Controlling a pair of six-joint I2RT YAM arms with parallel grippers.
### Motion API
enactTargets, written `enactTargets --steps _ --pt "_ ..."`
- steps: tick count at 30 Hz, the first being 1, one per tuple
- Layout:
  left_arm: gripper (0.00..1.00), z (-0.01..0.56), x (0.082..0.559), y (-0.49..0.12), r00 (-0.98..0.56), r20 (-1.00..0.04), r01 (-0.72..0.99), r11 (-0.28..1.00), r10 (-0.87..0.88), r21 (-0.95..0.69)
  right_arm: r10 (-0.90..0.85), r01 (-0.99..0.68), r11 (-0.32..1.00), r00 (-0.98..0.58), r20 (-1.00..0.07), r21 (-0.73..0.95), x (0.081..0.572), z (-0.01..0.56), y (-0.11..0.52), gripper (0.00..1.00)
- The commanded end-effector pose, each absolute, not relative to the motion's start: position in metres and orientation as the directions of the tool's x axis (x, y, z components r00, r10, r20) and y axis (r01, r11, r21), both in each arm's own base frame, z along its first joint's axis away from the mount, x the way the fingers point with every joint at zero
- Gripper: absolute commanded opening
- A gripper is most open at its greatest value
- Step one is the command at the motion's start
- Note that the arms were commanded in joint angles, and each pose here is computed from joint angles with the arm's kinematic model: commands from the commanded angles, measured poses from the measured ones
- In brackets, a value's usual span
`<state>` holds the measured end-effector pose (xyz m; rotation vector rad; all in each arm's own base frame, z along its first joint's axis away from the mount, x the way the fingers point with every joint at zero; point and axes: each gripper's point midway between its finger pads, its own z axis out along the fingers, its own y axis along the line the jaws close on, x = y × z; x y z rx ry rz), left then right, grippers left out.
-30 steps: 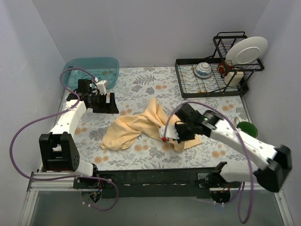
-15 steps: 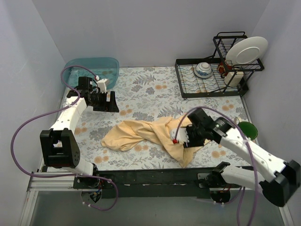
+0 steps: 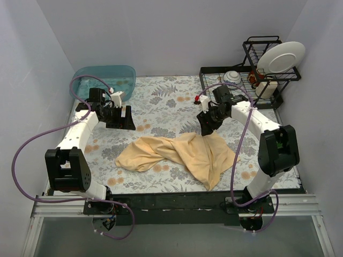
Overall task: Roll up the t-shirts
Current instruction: Flatten out the T-shirt at the center of the board.
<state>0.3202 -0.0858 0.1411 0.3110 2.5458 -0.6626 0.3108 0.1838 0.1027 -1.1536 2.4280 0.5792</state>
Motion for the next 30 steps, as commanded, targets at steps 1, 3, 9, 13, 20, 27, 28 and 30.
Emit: enactTargets --steps 1,3,9,13,20,27,28,30 --pt "0.8 0.163 0.318 -0.088 -0.818 -0.567 0.363 0.85 0.094 -0.382 -0.505 -0.718 0.591 -0.685 -0.526 0.367 0.303 0.122 0.211 0.59" --pt "0.8 0.164 0.317 -0.088 -0.818 -0.568 0.359 0.85 0.088 -0.386 -0.491 -0.696 0.592 -0.712 -0.503 0.407 0.295 0.115 0.213 0.59" --pt "0.81 0.164 0.31 -0.087 -0.817 -0.569 0.362 0.853 0.095 -0.377 -0.477 -0.647 0.638 -0.758 -0.446 0.418 0.29 0.094 0.207 0.6" --pt "0.81 0.164 0.309 -0.087 -0.818 -0.568 0.362 0.852 0.096 -0.378 -0.47 -0.636 0.647 -0.766 -0.438 0.419 0.292 0.089 0.207 0.61" --pt "0.81 0.164 0.311 -0.088 -0.818 -0.568 0.363 0.849 0.093 -0.384 -0.469 -0.626 0.65 -0.777 -0.421 0.431 0.291 0.08 0.208 0.59" --pt "0.81 0.163 0.313 -0.087 -0.819 -0.566 0.361 0.852 0.095 -0.379 -0.451 -0.597 0.646 -0.801 -0.393 0.476 0.282 0.072 0.211 0.56" --pt "0.81 0.163 0.313 -0.087 -0.821 -0.563 0.359 0.853 0.095 -0.379 -0.446 -0.59 0.647 -0.807 -0.387 0.483 0.281 0.072 0.212 0.56" --pt "0.81 0.163 0.313 -0.086 -0.822 -0.562 0.357 0.854 0.094 -0.379 -0.441 -0.584 0.651 -0.811 -0.384 0.486 0.282 0.071 0.212 0.55"
